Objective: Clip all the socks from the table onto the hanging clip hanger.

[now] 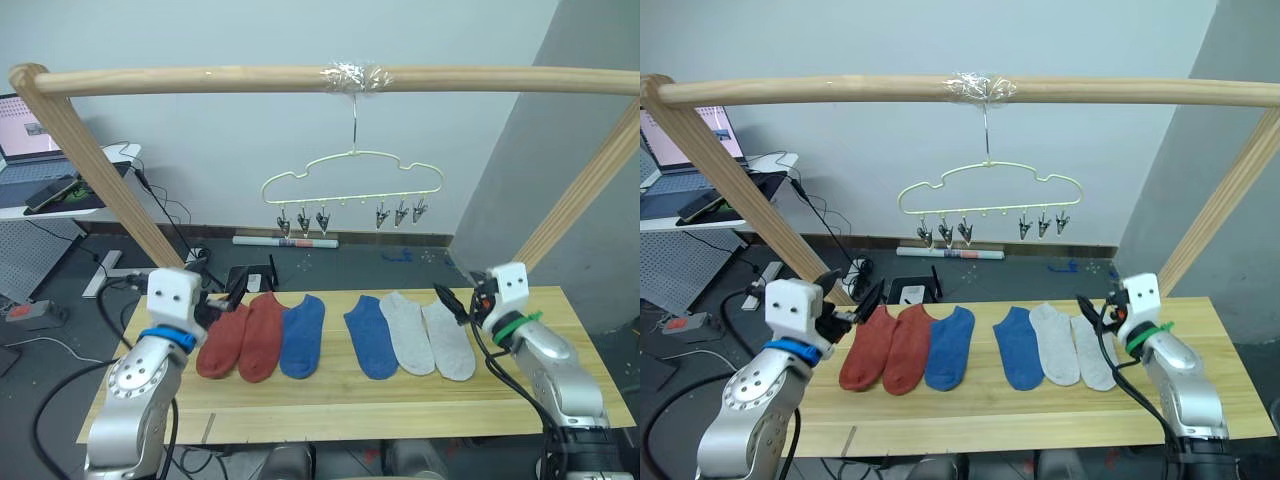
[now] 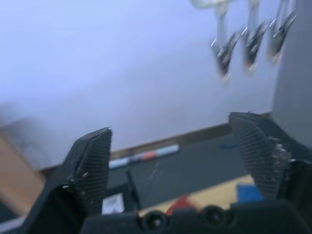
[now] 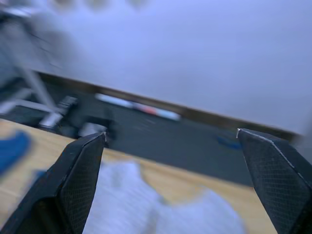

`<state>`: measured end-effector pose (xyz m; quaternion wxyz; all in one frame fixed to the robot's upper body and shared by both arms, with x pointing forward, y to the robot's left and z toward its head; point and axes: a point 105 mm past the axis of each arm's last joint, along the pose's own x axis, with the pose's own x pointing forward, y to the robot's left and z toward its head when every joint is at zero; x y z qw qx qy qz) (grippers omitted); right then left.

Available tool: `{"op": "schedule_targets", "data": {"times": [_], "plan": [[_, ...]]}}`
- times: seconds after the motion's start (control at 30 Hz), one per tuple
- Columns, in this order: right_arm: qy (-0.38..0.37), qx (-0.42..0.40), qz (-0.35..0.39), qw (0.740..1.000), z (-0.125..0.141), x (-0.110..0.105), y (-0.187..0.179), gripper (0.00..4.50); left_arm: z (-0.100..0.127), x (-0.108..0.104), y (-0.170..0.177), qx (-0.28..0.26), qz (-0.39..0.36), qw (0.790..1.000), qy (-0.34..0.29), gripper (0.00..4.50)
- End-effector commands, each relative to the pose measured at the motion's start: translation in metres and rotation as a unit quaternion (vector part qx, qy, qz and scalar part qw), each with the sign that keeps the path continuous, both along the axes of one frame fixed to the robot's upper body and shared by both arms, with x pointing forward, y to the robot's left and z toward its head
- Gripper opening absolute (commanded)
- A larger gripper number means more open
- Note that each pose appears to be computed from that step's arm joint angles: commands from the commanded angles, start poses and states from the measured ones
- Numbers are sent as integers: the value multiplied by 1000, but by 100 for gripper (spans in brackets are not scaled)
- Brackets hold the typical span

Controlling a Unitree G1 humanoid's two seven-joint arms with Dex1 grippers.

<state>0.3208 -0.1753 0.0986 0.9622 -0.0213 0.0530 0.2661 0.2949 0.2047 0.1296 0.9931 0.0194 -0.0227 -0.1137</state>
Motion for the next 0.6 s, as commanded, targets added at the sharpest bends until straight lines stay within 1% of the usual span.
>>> {"op": "schedule_targets", "data": {"times": [0.03, 0.13, 0.27, 0.43, 0.6], "plan": [[-55, 15, 96, 994, 42, -4, 33, 450, 11, 8, -13, -12, -12, 1000, -15, 282], [-82, 19, 151, 985, 65, -6, 58, 450, 12, 21, -23, -27, -21, 999, -19, 282], [-92, 30, 207, 973, 82, -13, 79, 450, 17, 35, -36, -53, -25, 998, -30, 282], [-108, 27, 247, 963, 97, -20, 96, 450, 19, 49, -48, -67, -33, 996, -40, 282], [-115, 24, 264, 957, 102, -27, 103, 450, 21, 56, -54, -73, -42, 995, -46, 282]]}}
